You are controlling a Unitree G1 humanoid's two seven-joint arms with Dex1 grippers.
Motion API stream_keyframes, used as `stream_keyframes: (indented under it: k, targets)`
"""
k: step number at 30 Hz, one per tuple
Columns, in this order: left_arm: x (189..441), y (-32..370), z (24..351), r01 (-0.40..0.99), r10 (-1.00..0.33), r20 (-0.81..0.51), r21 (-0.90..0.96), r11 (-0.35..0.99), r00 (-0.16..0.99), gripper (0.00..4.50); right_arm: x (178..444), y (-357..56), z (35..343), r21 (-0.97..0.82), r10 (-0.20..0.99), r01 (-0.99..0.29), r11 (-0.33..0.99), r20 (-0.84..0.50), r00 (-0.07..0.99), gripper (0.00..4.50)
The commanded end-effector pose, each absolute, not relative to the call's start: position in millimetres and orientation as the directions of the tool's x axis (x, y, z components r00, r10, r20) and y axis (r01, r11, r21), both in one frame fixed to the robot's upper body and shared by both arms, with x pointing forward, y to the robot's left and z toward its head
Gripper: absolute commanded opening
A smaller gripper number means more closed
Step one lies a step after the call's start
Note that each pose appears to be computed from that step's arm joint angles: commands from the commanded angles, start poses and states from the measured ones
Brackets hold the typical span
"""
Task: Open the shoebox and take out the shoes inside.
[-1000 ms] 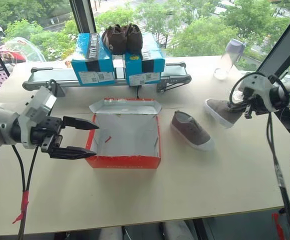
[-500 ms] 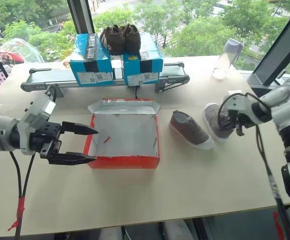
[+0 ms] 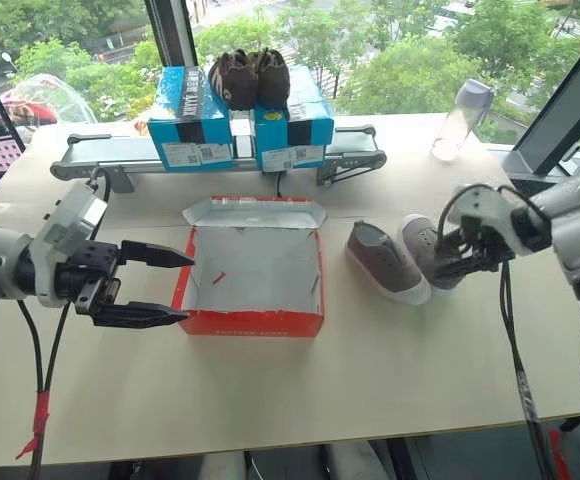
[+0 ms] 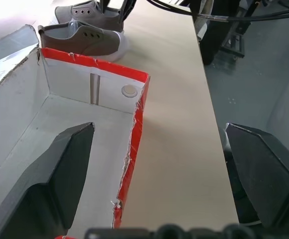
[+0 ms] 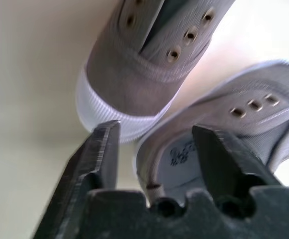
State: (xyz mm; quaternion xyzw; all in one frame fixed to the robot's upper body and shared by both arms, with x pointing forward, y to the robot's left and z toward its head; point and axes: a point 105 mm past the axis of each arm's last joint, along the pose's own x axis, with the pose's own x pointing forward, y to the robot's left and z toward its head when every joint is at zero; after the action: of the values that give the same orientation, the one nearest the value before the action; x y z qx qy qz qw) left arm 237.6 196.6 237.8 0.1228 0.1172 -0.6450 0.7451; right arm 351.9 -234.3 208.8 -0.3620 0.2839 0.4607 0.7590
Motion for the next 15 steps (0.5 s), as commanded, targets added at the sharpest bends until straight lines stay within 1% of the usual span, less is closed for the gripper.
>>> stream_keyframes:
  k: [1, 2, 4, 5, 7, 8, 9, 10, 11, 12, 13, 15]
  targets:
    - [233, 206, 258, 0.979, -0.936, -0.289, 0.082, 0.185, 0.201, 4.50, 332, -221, 262, -0.282, 0.617, -0.900, 0.333, -0.657, 0.434, 4.33]
    - [231, 209, 264, 0.976, -0.943, -0.252, 0.075, 0.203, 0.215, 4.50, 322, -215, 262, -0.242, 0.650, -0.917, 0.316, -0.650, 0.395, 4.42]
    - [229, 214, 271, 0.966, -0.946, -0.197, 0.076, 0.246, 0.256, 4.50, 305, -200, 259, -0.149, 0.724, -0.945, 0.291, -0.611, 0.320, 4.42]
    - [229, 219, 274, 0.957, -0.944, -0.155, 0.066, 0.283, 0.290, 4.50, 299, -192, 258, -0.098, 0.771, -0.952, 0.289, -0.566, 0.292, 4.42]
    - [230, 229, 277, 0.931, -0.929, -0.067, 0.028, 0.364, 0.365, 4.50, 283, -179, 254, 0.080, 0.865, -0.955, 0.287, -0.450, 0.222, 4.42]
    - [231, 231, 278, 0.921, -0.920, -0.038, 0.013, 0.390, 0.390, 4.50, 277, -175, 252, 0.146, 0.889, -0.948, 0.281, -0.412, 0.200, 4.42]
    - [235, 235, 278, 0.896, -0.896, 0.015, -0.022, 0.444, 0.445, 4.50, 268, -171, 248, 0.213, 0.909, -0.941, 0.262, -0.381, 0.167, 4.42]
    - [240, 245, 274, 0.851, -0.847, 0.082, -0.058, 0.521, 0.525, 4.50, 253, -169, 238, 0.286, 0.931, -0.931, 0.225, -0.345, 0.119, 4.42]
    - [243, 252, 271, 0.815, -0.805, 0.124, -0.089, 0.573, 0.579, 4.50, 242, -167, 232, 0.330, 0.943, -0.922, 0.203, -0.321, 0.092, 4.42]
    - [245, 262, 263, 0.759, -0.740, 0.167, -0.124, 0.639, 0.651, 4.50, 241, -168, 225, 0.362, 0.955, -0.905, 0.224, -0.267, 0.130, 4.42]
    - [247, 271, 256, 0.694, -0.668, 0.194, -0.130, 0.709, 0.718, 4.50, 249, -170, 219, 0.381, 0.953, -0.880, 0.285, -0.213, 0.216, 4.42]
    - [249, 287, 241, 0.588, -0.546, 0.233, -0.188, 0.787, 0.805, 4.50, 281, -175, 203, 0.398, 0.872, -0.784, 0.476, -0.099, 0.480, 4.42]
